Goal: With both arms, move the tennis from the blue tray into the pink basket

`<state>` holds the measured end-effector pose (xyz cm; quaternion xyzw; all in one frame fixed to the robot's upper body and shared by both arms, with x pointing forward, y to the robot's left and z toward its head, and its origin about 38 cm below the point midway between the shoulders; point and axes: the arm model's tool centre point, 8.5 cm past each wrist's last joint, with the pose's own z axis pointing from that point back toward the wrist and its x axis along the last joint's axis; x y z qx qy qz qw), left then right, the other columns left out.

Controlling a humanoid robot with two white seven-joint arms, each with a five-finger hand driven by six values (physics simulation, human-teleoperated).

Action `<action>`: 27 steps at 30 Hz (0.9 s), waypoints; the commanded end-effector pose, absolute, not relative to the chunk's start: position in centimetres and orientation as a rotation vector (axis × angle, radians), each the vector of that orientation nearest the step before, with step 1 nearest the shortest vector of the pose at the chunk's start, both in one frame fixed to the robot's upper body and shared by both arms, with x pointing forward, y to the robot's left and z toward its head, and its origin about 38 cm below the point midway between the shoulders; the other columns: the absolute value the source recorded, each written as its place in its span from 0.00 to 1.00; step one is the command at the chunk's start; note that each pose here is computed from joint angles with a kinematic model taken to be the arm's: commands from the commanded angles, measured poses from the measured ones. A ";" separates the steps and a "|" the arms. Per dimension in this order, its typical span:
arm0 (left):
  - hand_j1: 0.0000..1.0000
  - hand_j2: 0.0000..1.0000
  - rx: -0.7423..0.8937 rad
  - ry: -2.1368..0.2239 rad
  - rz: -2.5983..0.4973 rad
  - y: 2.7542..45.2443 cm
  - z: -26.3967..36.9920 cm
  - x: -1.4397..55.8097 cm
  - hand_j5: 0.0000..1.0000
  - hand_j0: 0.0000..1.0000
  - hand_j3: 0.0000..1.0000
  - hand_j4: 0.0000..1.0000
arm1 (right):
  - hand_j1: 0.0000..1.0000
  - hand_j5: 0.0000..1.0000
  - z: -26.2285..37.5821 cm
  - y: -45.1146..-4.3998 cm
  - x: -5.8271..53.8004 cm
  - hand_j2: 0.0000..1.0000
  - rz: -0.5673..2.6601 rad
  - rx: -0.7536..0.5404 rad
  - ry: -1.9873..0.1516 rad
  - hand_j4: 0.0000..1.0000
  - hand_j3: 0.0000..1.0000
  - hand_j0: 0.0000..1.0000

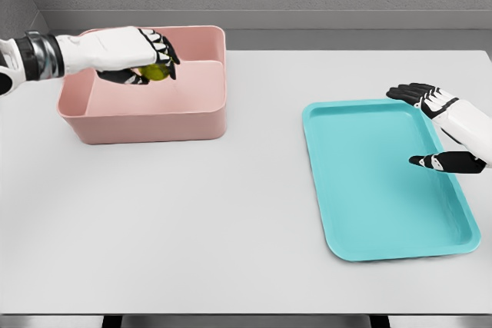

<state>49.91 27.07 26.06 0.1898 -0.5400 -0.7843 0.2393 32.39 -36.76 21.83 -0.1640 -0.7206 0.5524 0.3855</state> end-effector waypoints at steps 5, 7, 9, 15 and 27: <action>1.00 1.00 0.533 -1.492 -2.084 28.2 26.6 50.5 1.00 1.00 1.00 1.00 | 1.00 1.00 21.9 -36.8 32.4 1.00 1.400 -0.412 -1.840 1.00 1.00 1.00; 1.00 1.00 0.550 -1.511 -2.064 28.5 27.3 50.6 1.00 1.00 1.00 1.00 | 1.00 1.00 21.9 -36.8 32.4 1.00 1.399 -0.414 -1.840 1.00 1.00 1.00; 1.00 1.00 0.556 -1.506 -2.060 28.9 27.4 50.5 1.00 1.00 1.00 1.00 | 1.00 1.00 21.9 -36.8 32.4 1.00 1.401 -0.414 -1.839 1.00 1.00 1.00; 1.00 1.00 0.602 -1.405 -2.037 33.5 26.9 49.4 1.00 1.00 1.00 1.00 | 1.00 1.00 21.9 -36.8 32.4 1.00 1.401 -0.414 -1.839 1.00 1.00 1.00; 1.00 1.00 0.572 -1.370 -2.040 35.4 25.9 47.4 1.00 1.00 1.00 1.00 | 1.00 1.00 21.9 -36.8 32.4 1.00 1.401 -0.414 -1.839 1.00 1.00 1.00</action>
